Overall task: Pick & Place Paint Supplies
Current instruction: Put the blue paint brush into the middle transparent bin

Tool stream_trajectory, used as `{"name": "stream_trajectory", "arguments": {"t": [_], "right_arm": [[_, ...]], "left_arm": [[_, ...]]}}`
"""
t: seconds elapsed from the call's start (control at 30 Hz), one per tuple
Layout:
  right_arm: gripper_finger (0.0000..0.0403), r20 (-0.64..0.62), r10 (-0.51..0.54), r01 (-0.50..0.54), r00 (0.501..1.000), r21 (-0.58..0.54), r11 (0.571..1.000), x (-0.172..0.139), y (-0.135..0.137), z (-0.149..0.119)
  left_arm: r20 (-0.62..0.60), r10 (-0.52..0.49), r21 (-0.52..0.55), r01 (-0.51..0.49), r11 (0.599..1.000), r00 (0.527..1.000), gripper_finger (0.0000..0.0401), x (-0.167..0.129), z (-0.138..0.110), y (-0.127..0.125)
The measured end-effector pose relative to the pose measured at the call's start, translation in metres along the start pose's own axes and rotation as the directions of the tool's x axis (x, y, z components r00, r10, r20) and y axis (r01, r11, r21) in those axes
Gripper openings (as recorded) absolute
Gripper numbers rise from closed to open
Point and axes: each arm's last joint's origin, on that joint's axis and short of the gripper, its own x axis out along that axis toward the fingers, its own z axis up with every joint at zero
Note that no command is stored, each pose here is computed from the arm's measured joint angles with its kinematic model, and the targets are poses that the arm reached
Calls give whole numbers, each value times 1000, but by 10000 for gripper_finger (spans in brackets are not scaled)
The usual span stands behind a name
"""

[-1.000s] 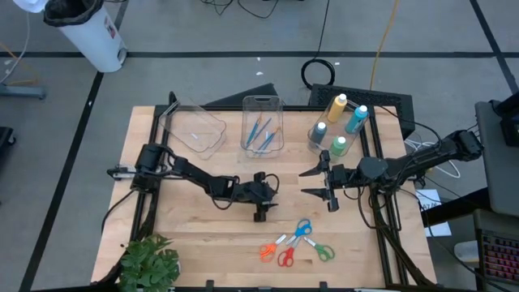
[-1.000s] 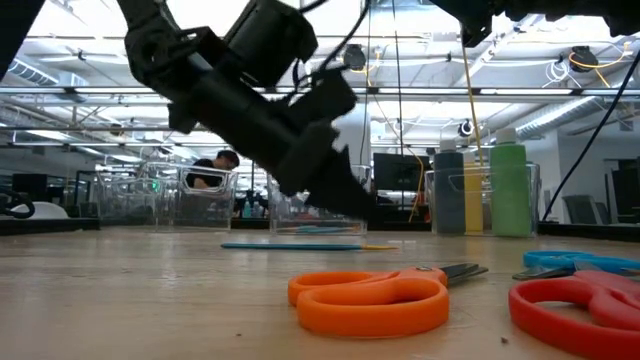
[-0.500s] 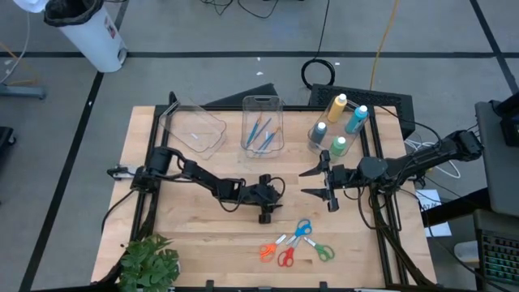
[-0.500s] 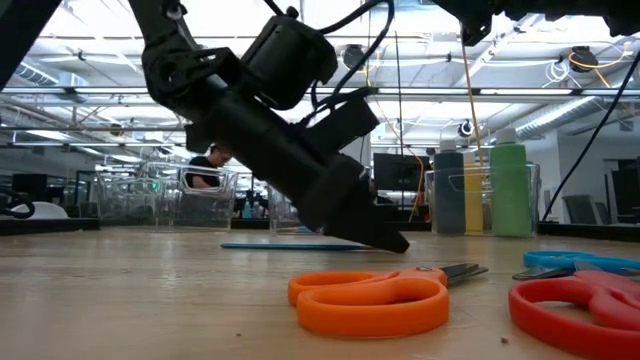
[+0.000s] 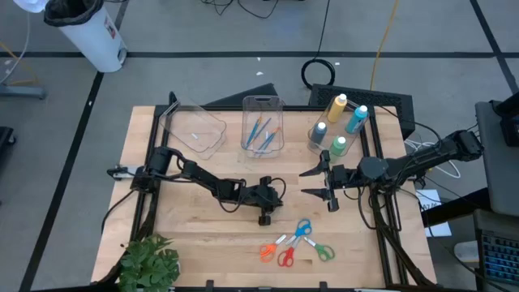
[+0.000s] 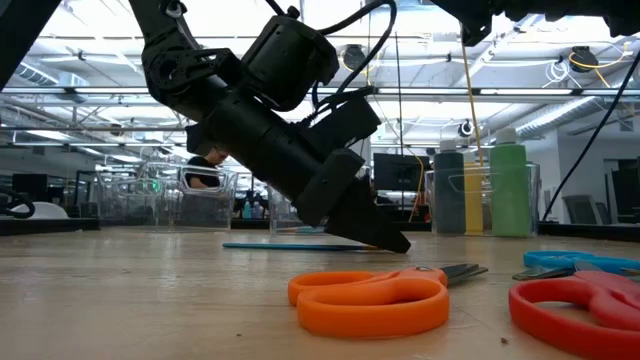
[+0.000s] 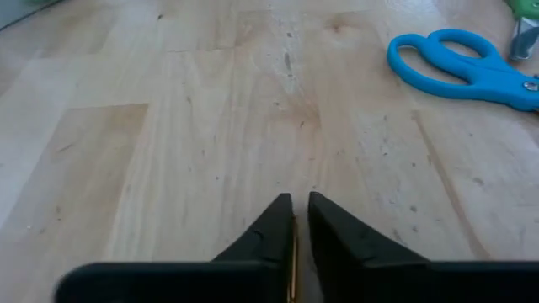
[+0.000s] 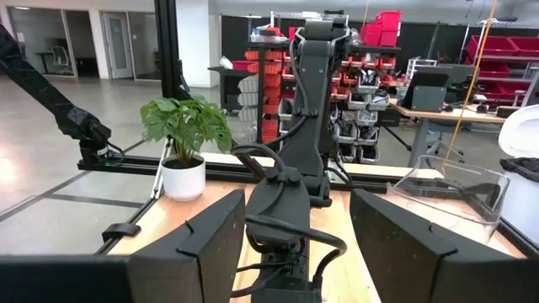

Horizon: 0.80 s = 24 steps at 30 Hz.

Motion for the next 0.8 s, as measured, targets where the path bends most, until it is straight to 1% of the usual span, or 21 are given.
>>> {"name": "stream_trajectory", "arguments": {"t": [0.07,0.13,0.23,0.37,0.43,0.53,0.6,0.67,0.73,0.8], "right_arm": [[210,-2,0,0,1000,7,1000,0,0,0],[210,-2,0,0,1000,9,1000,0,0,0],[210,2,0,0,1000,9,1000,0,0,0],[210,7,-3,3,1000,-9,1000,0,0,1],[210,6,-3,3,1000,-8,1000,0,0,1],[210,5,-3,3,1000,-9,1000,0,0,1],[210,1,-3,3,1000,-9,1000,0,0,0],[210,0,-3,3,1000,-4,1000,-1,0,0],[210,4,-4,4,1000,12,1000,-1,0,1],[210,3,-4,4,1000,20,1000,-2,-1,2]], "left_arm": [[-13,-1,-2,1,1000,1000,19,0,-1,0],[-22,1,-1,-1,1000,1000,6,0,-2,0],[-7,14,-1,-14,1000,1000,6,0,-1,0],[56,43,-21,-42,999,997,4,-12,14,3],[119,64,-28,-61,998,991,3,-24,30,5],[255,84,-27,-80,996,963,3,-52,64,7],[322,83,-8,-85,996,943,2,-71,81,7],[363,69,28,-85,996,929,2,-87,92,8],[421,64,62,-99,993,905,2,-109,107,8],[488,64,85,-121,989,870,2,-130,121,9]]}}
